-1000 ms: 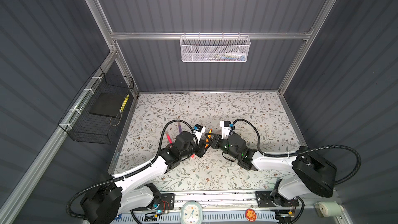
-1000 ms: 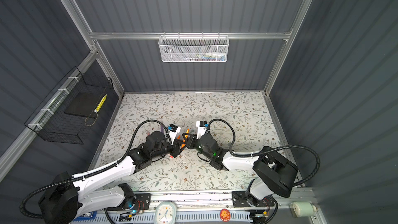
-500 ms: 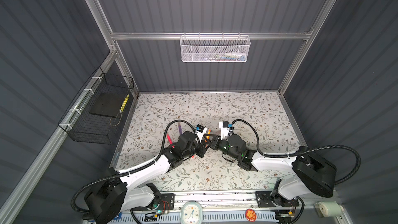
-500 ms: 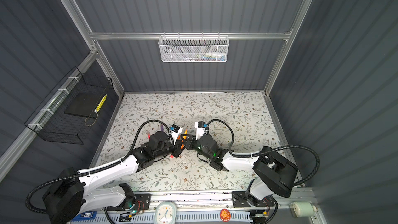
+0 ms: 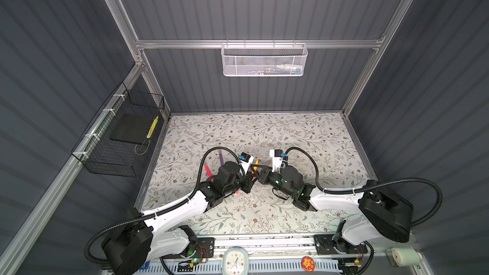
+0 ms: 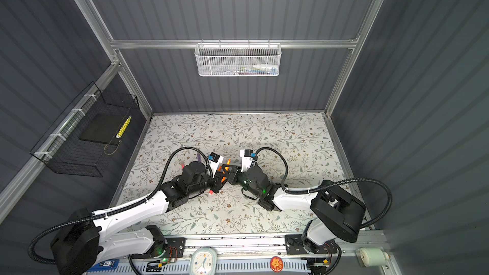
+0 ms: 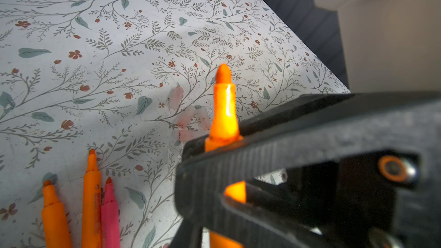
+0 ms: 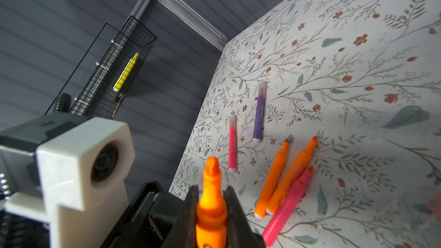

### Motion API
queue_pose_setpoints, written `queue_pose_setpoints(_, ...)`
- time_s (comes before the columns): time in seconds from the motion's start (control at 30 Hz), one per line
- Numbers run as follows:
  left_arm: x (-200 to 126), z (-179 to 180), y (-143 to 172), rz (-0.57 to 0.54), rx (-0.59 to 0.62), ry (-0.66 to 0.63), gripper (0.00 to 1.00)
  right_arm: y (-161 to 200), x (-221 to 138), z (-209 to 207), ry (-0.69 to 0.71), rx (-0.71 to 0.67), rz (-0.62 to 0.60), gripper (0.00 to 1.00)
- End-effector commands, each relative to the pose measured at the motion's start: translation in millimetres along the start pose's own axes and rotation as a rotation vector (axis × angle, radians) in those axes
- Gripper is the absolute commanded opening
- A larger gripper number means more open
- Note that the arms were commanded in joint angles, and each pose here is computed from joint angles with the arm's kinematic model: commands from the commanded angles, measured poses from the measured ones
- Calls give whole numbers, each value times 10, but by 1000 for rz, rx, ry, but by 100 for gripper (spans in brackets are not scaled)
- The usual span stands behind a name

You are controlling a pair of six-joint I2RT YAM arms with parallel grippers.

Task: Insert pens into pen caps
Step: Pick up a pen from the center of the table.

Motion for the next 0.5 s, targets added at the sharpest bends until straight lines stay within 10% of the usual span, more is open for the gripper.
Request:
queue_pose_setpoints(0.0,-82,-35,-244,-93,22,-4,15,169,0,-58,5,-9,59,12)
queue_pose_setpoints(0.27,-78,-31,-228,-95,18,-2,2,171,-15,-98,19,-14,53,21)
queue_pose_setpoints(0.47,-37,51,-127,-78,14,-36,0,84,-126,-165,51,-34,14,74)
Point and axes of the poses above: each gripper's point midway between its finger pads, its own x axis out along the fingers, its own z axis along the line the jaws close on, y = z × x, the point moved 2 cm from there along -x, back along the fingers, and after that the axes turned 1 degree about x, right-handed, at the moved point
